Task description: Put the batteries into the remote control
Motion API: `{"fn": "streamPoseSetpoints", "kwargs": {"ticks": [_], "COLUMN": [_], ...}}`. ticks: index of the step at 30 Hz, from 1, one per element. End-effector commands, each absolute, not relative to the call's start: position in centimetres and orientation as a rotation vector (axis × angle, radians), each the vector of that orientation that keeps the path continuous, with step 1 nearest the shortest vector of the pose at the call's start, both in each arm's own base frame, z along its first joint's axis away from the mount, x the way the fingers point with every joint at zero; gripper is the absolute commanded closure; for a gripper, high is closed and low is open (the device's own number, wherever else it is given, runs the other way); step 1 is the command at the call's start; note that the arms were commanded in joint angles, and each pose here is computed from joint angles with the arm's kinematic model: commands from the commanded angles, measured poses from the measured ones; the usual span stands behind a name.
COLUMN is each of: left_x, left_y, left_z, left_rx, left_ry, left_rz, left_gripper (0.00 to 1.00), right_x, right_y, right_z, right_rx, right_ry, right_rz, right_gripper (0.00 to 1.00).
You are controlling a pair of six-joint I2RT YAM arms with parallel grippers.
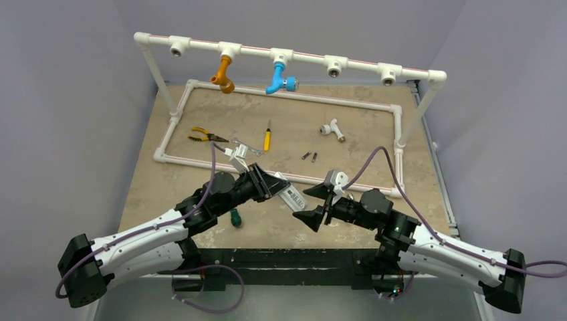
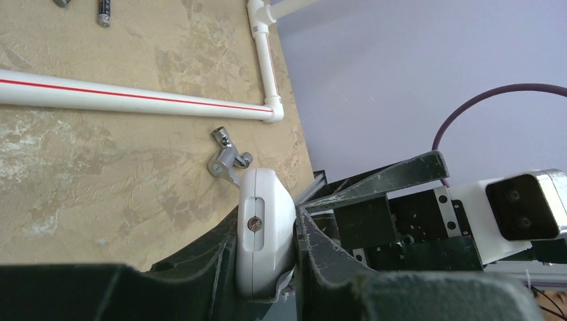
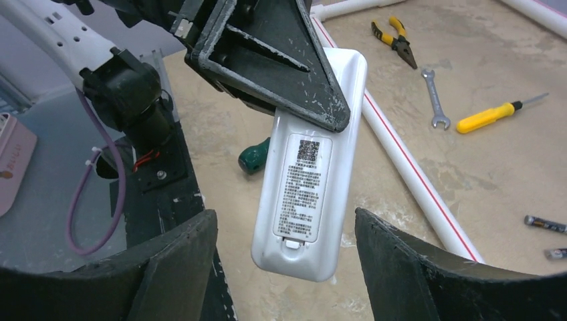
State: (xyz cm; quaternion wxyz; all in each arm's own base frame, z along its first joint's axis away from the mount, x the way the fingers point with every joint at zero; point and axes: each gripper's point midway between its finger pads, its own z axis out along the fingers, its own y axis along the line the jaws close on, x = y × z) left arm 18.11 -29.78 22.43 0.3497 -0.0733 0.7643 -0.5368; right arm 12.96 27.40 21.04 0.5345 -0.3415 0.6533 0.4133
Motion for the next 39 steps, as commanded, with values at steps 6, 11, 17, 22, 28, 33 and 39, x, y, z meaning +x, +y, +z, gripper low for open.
{"fn": "streamPoseSetpoints", "kwargs": {"ticks": [6,11,17,22,28,33,39], "left_x": [15.4,13.5,12.6,12.4,12.2,12.3,12.9], "left_y": [-29.9,-30.0,-29.8,-29.9,-29.9,-29.9,-30.3], "left_z": [26.1,26.8,26.9,27.3,27.4,27.1,26.4], "left_rx": [0.065,0.241,0.359,0.4,0.419,0.406,0.297], "left_ry": [1.744,1.653,1.599,1.571,1.556,1.566,1.645], "left_rz": [-1.564,-1.604,-1.585,-1.577,-1.58,-1.582,-1.628], "left_gripper": [1.0,1.0,1.0,1.0,1.0,1.0,1.0], "right_x": [10.5,9.8,9.2,9.0,8.2,7.5,6.4], "right_y": [26.1,25.1,24.3,24.1,24.3,24.5,25.4], "right_z": [25.4,26.5,26.4,26.1,26.0,25.8,25.3], "right_rx": [-1.082,-1.117,-1.177,-1.24,-1.32,-1.389,-1.511], "right_ry": [1.298,1.209,1.168,1.139,1.043,0.98,0.916], "right_rz": [0.914,0.886,0.843,0.808,0.795,0.795,0.824], "right_gripper": [0.29,0.31,0.33,0.41,0.57,0.64,0.64]}}
